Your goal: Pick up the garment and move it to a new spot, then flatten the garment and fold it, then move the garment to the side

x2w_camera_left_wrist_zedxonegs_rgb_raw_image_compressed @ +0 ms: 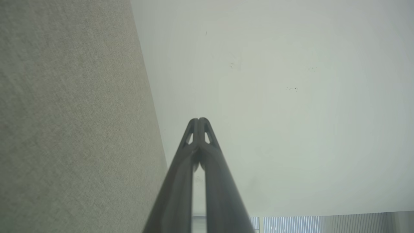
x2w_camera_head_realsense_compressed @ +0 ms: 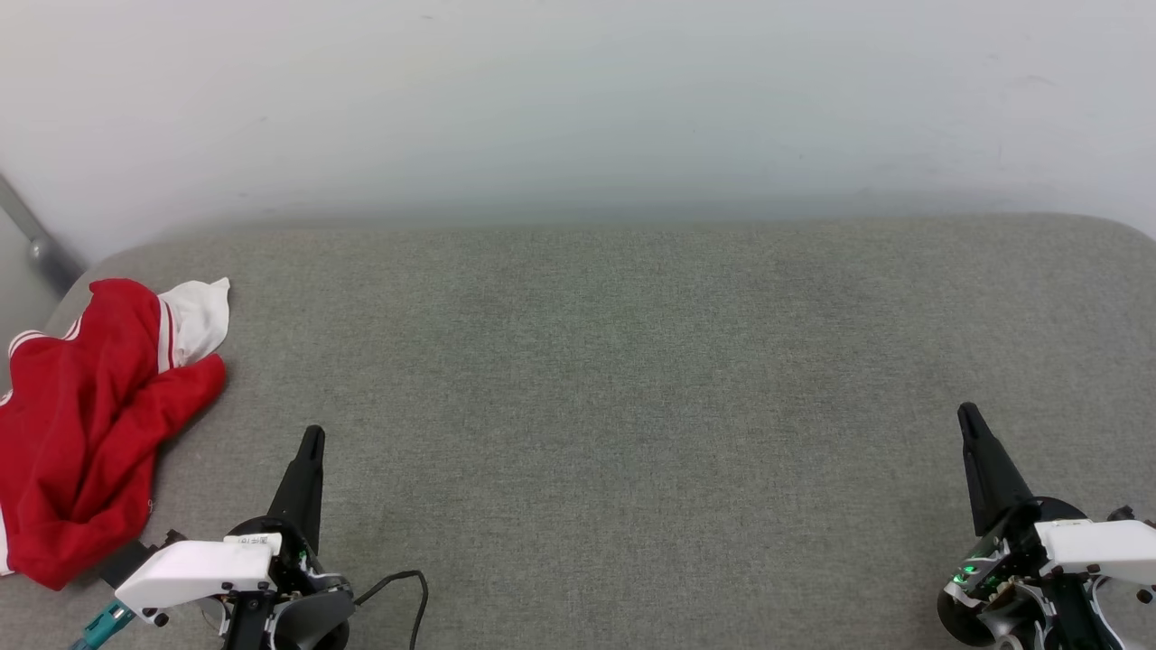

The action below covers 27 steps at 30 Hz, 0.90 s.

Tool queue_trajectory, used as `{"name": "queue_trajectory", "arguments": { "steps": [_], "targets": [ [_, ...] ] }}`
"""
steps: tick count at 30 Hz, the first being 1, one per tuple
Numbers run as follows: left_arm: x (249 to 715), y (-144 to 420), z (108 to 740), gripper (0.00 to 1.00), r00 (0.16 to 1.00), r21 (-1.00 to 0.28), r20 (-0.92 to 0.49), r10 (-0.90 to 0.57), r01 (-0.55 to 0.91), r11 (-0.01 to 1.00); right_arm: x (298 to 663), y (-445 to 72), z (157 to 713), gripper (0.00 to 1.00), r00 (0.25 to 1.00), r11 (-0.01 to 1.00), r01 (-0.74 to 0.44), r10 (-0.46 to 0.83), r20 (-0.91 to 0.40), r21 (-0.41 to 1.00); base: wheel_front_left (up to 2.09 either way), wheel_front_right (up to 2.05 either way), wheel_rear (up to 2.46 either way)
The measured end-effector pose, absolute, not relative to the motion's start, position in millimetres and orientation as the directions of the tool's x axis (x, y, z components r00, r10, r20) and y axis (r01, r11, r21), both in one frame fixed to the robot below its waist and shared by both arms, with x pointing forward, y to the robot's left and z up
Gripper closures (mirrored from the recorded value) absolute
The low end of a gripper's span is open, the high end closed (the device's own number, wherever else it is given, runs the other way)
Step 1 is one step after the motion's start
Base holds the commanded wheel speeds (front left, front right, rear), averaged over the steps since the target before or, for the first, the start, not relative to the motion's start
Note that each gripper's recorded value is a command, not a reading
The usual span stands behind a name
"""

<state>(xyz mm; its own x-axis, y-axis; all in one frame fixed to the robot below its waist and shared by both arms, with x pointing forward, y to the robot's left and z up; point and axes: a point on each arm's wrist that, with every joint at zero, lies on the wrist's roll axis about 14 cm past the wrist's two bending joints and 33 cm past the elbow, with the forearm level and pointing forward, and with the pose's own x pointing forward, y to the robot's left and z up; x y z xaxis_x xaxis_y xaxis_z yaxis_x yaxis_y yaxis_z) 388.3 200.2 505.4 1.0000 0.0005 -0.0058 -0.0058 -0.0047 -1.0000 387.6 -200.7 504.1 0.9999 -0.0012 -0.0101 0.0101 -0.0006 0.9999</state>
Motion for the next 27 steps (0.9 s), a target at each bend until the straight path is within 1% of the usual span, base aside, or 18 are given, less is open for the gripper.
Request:
{"name": "queue_trajectory", "arguments": {
  "steps": [27],
  "targets": [
    [388.3, 200.2, 505.4, 1.0, 1.0, -1.0, -0.006, 0.001, -0.006, -0.005, 387.6, -200.7, 504.1, 1.0, 1.0, -0.001, 0.01, -0.001, -0.01, 1.0, 0.0, 0.0, 0.0]
  ]
}}
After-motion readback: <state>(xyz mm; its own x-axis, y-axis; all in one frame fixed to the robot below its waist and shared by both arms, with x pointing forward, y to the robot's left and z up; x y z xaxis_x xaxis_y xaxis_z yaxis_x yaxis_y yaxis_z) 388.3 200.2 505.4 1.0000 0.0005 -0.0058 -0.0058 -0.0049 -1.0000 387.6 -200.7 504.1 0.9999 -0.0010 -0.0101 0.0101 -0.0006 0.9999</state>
